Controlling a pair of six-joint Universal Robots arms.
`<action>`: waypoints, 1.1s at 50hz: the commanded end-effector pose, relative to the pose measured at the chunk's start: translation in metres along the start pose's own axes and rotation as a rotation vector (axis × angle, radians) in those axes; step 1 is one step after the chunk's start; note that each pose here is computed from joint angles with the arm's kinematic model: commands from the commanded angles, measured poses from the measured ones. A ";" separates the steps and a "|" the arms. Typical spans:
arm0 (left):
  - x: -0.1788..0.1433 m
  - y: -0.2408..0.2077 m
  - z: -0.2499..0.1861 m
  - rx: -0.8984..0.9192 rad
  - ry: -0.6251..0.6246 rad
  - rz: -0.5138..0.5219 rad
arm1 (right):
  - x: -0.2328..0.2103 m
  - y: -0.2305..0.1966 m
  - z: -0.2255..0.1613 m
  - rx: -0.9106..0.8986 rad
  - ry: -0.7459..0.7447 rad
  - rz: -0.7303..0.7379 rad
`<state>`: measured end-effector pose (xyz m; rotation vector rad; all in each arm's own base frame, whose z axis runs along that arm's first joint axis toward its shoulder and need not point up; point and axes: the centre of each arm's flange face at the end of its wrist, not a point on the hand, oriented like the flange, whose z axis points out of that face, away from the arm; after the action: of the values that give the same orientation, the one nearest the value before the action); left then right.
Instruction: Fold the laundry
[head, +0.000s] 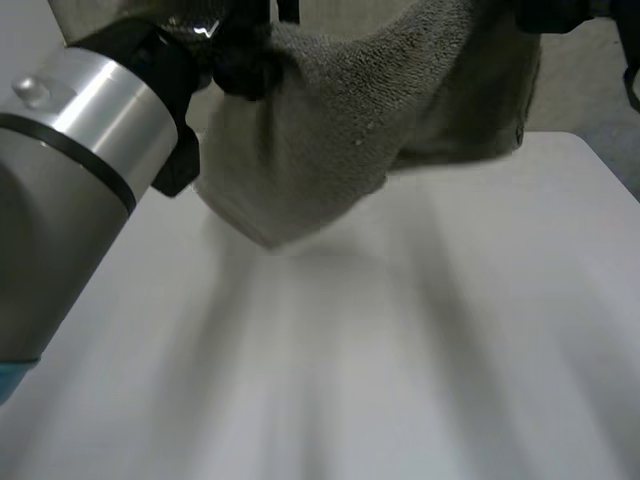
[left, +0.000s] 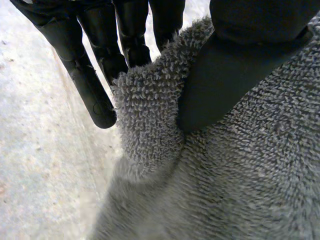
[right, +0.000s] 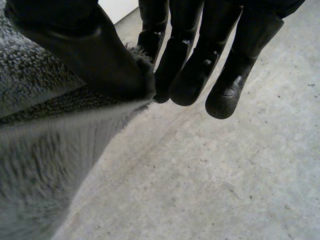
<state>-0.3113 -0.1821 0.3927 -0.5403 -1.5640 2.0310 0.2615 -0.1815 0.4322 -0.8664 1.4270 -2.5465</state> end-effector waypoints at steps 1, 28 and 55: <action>-0.001 -0.010 -0.003 0.026 0.017 0.009 | 0.002 -0.003 0.001 -0.007 -0.004 -0.039; -0.022 0.226 0.101 -0.307 0.008 0.265 | -0.085 0.218 0.032 -0.526 -0.251 -0.112; -0.029 0.159 -0.016 -0.496 -0.094 0.252 | -0.059 0.255 0.028 -0.619 -0.168 -0.136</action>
<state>-0.3180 -0.2473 0.2514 -0.8903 -2.0950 1.9645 0.2786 -0.3222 0.2134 -1.2532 2.2010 -2.0420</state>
